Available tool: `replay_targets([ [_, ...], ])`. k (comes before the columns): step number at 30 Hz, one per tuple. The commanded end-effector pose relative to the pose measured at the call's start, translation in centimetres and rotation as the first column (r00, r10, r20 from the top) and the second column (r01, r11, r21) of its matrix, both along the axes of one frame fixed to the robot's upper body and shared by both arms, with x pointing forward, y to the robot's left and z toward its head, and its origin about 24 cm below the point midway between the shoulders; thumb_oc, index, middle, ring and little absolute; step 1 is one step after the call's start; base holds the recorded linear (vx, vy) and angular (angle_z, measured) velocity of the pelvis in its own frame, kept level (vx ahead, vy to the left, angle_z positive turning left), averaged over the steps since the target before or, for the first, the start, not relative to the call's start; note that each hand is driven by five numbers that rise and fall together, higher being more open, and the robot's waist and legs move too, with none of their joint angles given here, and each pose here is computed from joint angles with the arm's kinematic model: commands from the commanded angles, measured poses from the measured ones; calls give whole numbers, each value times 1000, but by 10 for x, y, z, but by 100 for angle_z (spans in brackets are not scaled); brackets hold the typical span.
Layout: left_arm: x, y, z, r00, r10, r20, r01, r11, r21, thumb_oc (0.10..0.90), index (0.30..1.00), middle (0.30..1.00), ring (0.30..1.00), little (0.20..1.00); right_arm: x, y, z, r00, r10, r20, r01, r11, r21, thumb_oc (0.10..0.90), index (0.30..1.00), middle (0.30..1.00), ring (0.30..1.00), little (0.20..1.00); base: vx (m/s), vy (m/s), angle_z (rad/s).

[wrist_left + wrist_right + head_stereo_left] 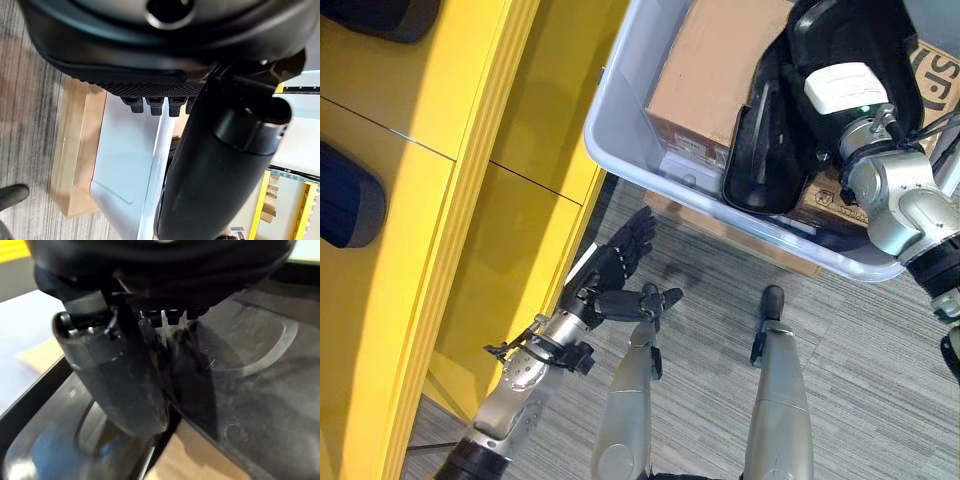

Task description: Move parts from the plastic box to the shelf.

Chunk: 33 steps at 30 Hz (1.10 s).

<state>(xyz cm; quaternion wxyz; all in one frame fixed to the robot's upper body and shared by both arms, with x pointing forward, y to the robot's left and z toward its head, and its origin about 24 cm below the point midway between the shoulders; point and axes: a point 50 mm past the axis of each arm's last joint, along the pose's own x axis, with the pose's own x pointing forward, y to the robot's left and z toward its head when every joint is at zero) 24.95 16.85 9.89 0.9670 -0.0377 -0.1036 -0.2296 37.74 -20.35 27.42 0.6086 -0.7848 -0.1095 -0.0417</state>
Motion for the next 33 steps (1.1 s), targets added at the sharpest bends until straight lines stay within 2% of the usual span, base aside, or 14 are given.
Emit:
replay_targets([
  [1, -17, 5, 35, 983, -53, 176, 59, 998, -28, 900, 1000, 1000, 1000, 1000, -14, 7, 28, 990, 65, 123, -54, 995, -89, 900, 1000, 1000, 1000, 1000, -13, -39, -3],
  [5, -16, 8, 37, 982, -37, 183, 41, 999, -16, 900, 1000, 1000, 1000, 1000, -20, 8, 24, 981, 131, 142, -113, 985, -133, 900, 1000, 1000, 1000, 1000, -20, -42, -8],
  [9, -14, 9, 37, 982, -19, 186, 22, 1000, -13, 900, 1000, 1000, 1000, 1000, -30, 31, 18, 957, 272, 97, -231, 923, -308, 900, 1000, 1000, 1000, 1000, -13, -28, 0],
  [17, -13, 15, 36, 982, -14, 189, 13, 1000, 8, 900, 1000, 1000, 1000, 1000, -44, 37, 17, 928, 355, 113, -280, 865, -417, 900, 1000, 1000, 1000, 1000, -21, -47, -2],
  [23, -13, 17, 32, 983, -16, 183, 13, 1000, 15, 900, 1000, 1000, 1000, 1000, -43, 12, 13, 930, 321, 179, -197, 846, -496, 900, 1000, 1000, 1000, 1000, -7, -32, -3],
  [24, -12, 18, 31, 983, -17, 184, 14, 1000, 19, 900, 1000, 1000, 1000, 1000, -40, 0, 13, 934, 299, 194, -149, 822, -550, 900, 1000, 1000, 1000, 1000, -2, -37, 0],
  [28, -13, 21, 30, 983, -15, 185, 11, 1000, 24, 900, 1000, 1000, 1000, 1000, -36, -29, 18, 943, 257, 212, -73, 782, -619, 900, 1000, 1000, 1000, 1000, 6, -60, 3],
  [29, -12, 22, 29, 983, -18, 182, 13, 999, 30, 900, 1000, 1000, 1000, 1000, -35, -37, 20, 949, 240, 202, -49, 749, -661, 900, 1000, 1000, 1000, 1000, 11, -83, 8],
  [33, -13, 27, 29, 985, -26, 171, 17, 998, 54, 900, 1000, 1000, 1000, 1000, -38, -55, 34, 957, 199, 211, -3, 733, -680, 900, 1000, 1000, 1000, 1000, 13, -100, 5],
])
